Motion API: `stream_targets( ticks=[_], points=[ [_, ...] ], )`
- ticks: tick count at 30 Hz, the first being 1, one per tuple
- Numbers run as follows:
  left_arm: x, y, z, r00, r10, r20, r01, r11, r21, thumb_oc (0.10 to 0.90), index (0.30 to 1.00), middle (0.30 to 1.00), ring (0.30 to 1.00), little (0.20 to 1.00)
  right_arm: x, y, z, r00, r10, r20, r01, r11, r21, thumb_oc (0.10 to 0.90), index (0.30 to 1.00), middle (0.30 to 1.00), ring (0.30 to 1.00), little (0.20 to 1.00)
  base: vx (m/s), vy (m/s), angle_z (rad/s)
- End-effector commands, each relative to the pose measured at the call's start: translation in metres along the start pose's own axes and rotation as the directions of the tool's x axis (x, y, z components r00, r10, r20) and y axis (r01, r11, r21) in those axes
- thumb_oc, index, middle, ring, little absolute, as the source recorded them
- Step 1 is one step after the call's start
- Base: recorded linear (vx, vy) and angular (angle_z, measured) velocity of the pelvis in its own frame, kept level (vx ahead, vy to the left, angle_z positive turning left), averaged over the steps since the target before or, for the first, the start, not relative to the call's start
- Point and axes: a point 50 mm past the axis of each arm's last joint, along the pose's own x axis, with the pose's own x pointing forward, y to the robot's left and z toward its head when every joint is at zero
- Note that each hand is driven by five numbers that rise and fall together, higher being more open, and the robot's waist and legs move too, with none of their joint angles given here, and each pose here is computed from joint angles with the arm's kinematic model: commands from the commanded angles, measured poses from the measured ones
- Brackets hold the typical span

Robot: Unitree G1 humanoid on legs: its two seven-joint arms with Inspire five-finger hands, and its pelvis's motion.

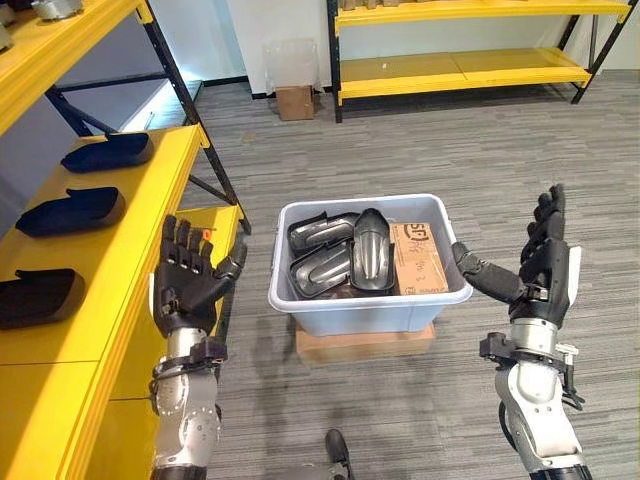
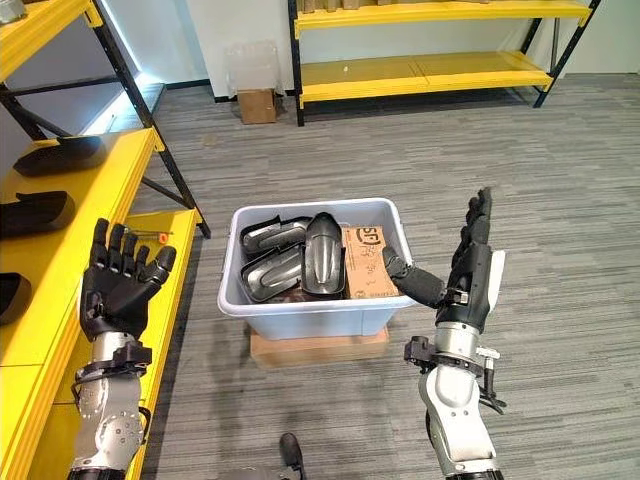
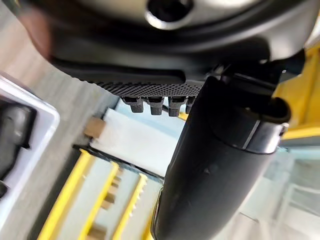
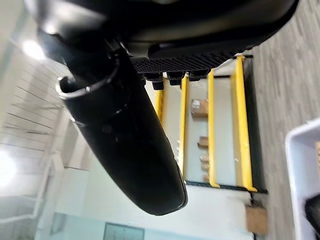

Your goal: Move parts from the plastic box to the shelf.

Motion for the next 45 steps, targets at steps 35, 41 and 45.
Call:
stream_targets(
  ticks=[35, 41, 45],
  points=[
    [0.005, -0.032, 0.020, 0.972, -0.233, 0.028, 0.231, 0.970, 0.069, 0.900, 1.000, 1.000, 1.000, 1.000, 0.011, 0.007, 0.016, 0.997, -0.032, 0.064, 0.031, 0.999, 0.013, 0.900, 1.000, 1.000, 1.000, 1.000, 0.15, -0.079, 0.03],
    [0.007, -0.035, 0.020, 0.972, -0.233, 0.031, 0.231, 0.971, 0.062, 0.900, 1.000, 1.000, 1.000, 1.000, 0.016, 0.003, 0.016, 0.997, -0.050, 0.059, 0.050, 0.999, 0.000, 0.900, 1.000, 1.000, 1.000, 1.000, 0.04, -0.013, -0.01],
    [0.007, -0.036, 0.019, 0.972, -0.236, 0.026, 0.234, 0.970, 0.061, 0.900, 1.000, 1.000, 1.000, 1.000, 0.015, 0.003, 0.015, 0.998, -0.046, 0.049, 0.046, 0.999, -0.006, 0.900, 1.000, 1.000, 1.000, 1.000, 0.03, -0.003, 0.02]
  ],
)
